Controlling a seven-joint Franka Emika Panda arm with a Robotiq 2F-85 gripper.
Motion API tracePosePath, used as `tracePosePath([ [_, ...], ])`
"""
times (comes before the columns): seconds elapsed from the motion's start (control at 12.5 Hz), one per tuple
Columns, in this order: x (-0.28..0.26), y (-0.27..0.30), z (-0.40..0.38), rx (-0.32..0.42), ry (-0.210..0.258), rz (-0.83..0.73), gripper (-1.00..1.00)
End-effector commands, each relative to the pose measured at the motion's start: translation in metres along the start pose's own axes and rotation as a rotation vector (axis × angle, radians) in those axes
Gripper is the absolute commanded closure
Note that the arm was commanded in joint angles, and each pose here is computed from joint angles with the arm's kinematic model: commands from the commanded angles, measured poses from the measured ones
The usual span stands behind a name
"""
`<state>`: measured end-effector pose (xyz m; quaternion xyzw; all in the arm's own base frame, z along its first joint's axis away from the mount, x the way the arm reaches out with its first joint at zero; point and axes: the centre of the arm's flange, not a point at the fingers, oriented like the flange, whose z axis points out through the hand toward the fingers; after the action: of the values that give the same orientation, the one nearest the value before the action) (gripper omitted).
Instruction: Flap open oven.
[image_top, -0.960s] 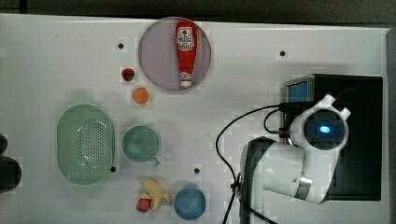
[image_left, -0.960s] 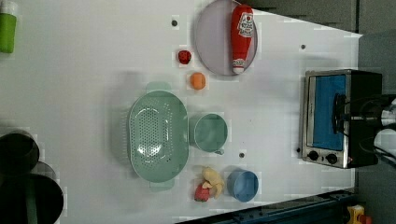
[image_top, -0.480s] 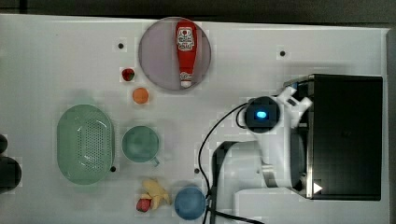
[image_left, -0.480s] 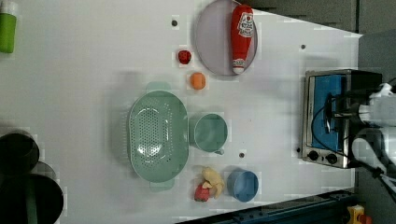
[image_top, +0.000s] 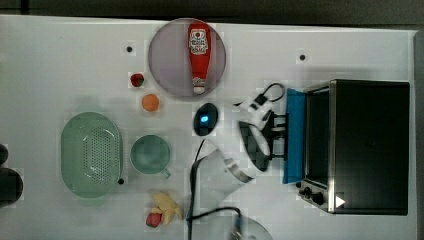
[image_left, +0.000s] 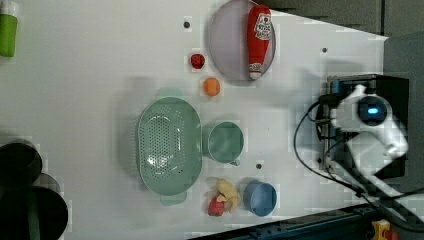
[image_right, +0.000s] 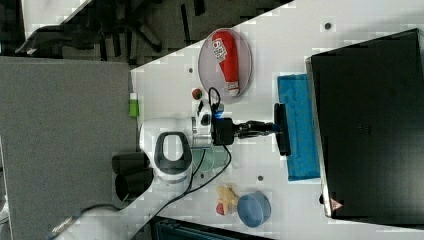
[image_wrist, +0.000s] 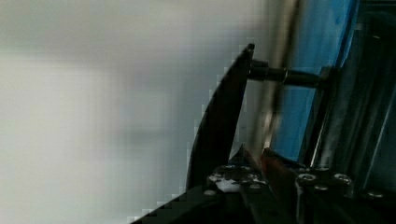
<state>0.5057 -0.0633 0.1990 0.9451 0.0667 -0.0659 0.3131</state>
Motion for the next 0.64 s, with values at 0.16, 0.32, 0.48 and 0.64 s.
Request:
tracePosePath([
  [0.16, 0.004, -0.069, 0.015, -0.158, 0.014, 0.19, 0.65],
  [0.32, 0.006, -0.095, 0.029, -0.23, 0.032, 0.191, 0.65],
  [0.48, 0.009, -0.115, 0.044, -0.265, 0.036, 0.162, 0.65],
  [0.64, 0.013, -0.132, 0.052, -0.279, 0.043, 0.126, 0.65],
])
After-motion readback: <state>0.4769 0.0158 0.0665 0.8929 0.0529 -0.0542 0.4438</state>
